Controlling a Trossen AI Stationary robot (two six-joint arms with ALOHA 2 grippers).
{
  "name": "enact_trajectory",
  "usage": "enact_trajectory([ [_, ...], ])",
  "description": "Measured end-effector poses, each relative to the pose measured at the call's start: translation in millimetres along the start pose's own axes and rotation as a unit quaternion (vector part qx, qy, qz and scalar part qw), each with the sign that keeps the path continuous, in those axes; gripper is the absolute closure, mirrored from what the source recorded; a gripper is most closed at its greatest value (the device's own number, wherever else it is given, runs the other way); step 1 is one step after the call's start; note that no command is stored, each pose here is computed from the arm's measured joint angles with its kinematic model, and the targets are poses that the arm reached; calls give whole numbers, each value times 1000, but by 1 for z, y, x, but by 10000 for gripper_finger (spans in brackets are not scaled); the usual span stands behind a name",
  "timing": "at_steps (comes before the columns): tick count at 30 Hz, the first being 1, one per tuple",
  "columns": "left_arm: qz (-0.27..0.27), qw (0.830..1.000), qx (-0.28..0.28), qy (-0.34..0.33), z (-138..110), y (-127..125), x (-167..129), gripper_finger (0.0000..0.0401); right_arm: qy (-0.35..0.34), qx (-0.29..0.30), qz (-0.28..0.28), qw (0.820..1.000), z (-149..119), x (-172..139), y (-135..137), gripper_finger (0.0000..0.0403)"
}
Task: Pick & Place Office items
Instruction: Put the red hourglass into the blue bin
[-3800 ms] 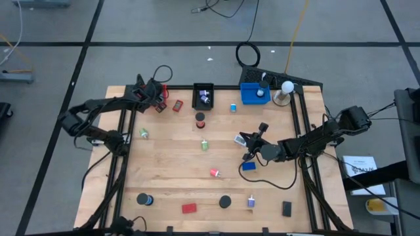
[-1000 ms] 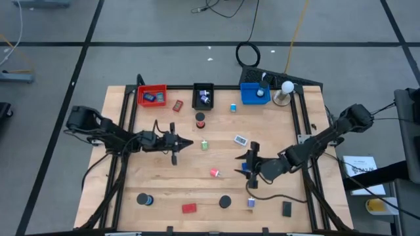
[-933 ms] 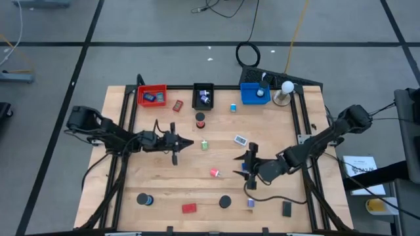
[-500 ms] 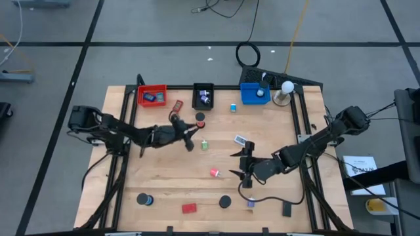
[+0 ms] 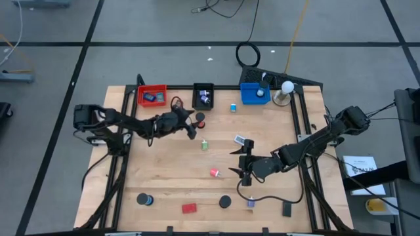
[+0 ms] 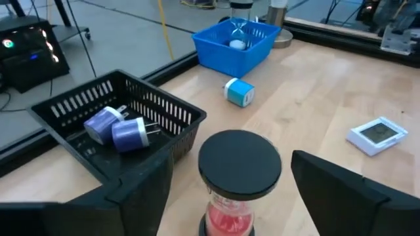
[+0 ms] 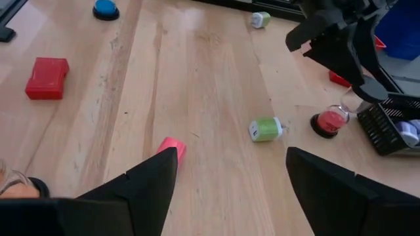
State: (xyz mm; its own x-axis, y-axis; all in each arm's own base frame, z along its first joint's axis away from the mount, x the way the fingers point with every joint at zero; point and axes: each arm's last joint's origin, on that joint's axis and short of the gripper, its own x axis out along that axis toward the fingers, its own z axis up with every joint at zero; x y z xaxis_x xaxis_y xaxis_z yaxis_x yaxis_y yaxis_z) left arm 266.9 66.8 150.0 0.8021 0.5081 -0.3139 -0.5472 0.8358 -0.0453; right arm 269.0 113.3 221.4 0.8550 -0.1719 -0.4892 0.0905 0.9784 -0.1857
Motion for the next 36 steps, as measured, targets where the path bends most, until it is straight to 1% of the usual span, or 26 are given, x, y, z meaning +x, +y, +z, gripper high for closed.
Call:
enact_trajectory([
  [3,-10,1000,5,-3,-5,0,5,81,-1,0,2,1000,0,0,0,122],
  [6,-14,1000,9,-16,-9,-1,11,85,-2,-2,3,1000,1,0,0,122],
  [11,2,999,11,-30,-16,3,20,99,-2,-6,2,1000,1,0,0,122],
  [15,5,1000,20,-17,-18,4,30,120,-2,-6,3,1000,0,0,0,122],
  [20,-2,999,41,-13,-14,-3,45,161,-2,-9,2,1000,0,0,0,122],
  [24,-5,999,50,8,-12,-6,52,197,-2,-9,2,1000,1,0,0,122],
  [30,-11,999,50,-1,-8,-11,50,197,-2,-9,2,1000,0,0,0,122],
  [33,-23,998,37,-35,3,-16,45,197,-3,-10,2,1000,0,0,0,122],
  [36,-49,996,30,-67,17,-24,44,197,-3,-10,2,1000,0,0,0,122],
])
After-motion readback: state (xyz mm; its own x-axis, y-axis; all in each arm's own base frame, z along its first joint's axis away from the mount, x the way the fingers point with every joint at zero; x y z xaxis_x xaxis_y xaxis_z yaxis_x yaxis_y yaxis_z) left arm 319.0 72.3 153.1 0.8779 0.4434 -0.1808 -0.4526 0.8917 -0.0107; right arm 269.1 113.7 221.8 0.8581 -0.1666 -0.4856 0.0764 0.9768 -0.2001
